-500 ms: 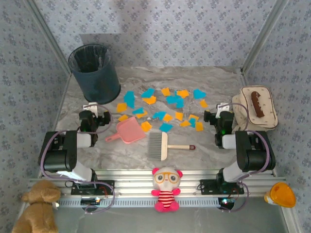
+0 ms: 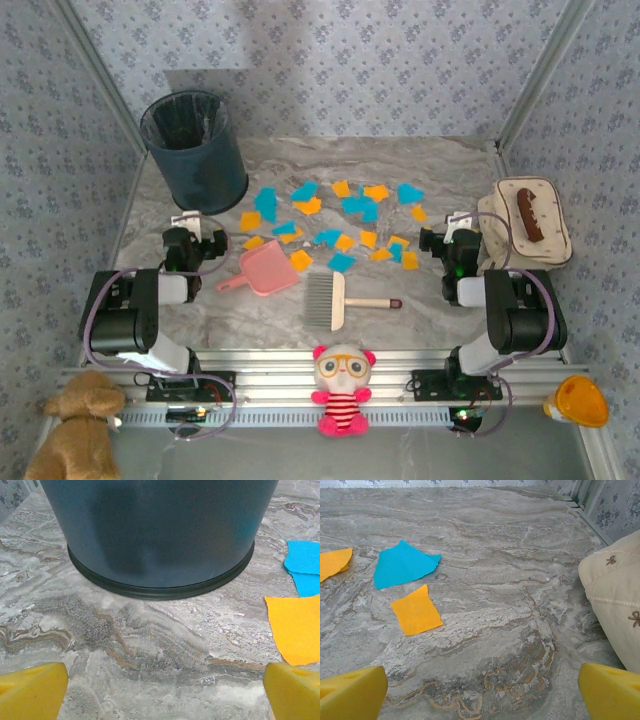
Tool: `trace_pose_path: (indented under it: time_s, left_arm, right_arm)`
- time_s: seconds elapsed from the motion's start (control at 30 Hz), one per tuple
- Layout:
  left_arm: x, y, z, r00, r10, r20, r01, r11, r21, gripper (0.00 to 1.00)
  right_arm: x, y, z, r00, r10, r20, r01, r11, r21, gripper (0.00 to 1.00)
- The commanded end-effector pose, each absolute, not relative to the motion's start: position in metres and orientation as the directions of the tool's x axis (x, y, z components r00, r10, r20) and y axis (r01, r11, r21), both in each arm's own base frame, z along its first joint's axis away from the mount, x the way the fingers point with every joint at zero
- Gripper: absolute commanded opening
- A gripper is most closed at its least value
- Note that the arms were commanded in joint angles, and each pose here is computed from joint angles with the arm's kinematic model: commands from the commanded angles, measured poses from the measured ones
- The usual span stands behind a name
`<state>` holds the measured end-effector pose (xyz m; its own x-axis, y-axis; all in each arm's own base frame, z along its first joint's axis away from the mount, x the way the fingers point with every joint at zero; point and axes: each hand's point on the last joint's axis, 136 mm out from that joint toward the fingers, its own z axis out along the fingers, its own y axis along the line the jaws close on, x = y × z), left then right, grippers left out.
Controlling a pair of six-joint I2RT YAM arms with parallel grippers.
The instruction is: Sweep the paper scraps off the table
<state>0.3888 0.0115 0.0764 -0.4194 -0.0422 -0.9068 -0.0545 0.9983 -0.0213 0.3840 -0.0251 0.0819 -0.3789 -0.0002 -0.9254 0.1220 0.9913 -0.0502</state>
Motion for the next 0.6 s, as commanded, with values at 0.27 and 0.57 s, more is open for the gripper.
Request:
trace_pose_path:
  time_s: [0.27,0.57]
  left_arm:
    - [0.3981,0.0128,0.0883,-0.384,-0.035,-0.923,-0.048,0.999,-0.017,1.00]
    - [0.3980,0.0131,0.0893,-0.380,-0.035,-0.925,-0.050,0.999,-0.017,1.00]
  right_arm:
    - [0.3891,-0.0276,0.0861,-0.368,-0.001,-0.930,0.126,0.991,-0.051,1.00]
    - [0.3888,-0.0275,0.0867,-0.366,-0.001,-0.931,0.126,0.991,-0.051,1.00]
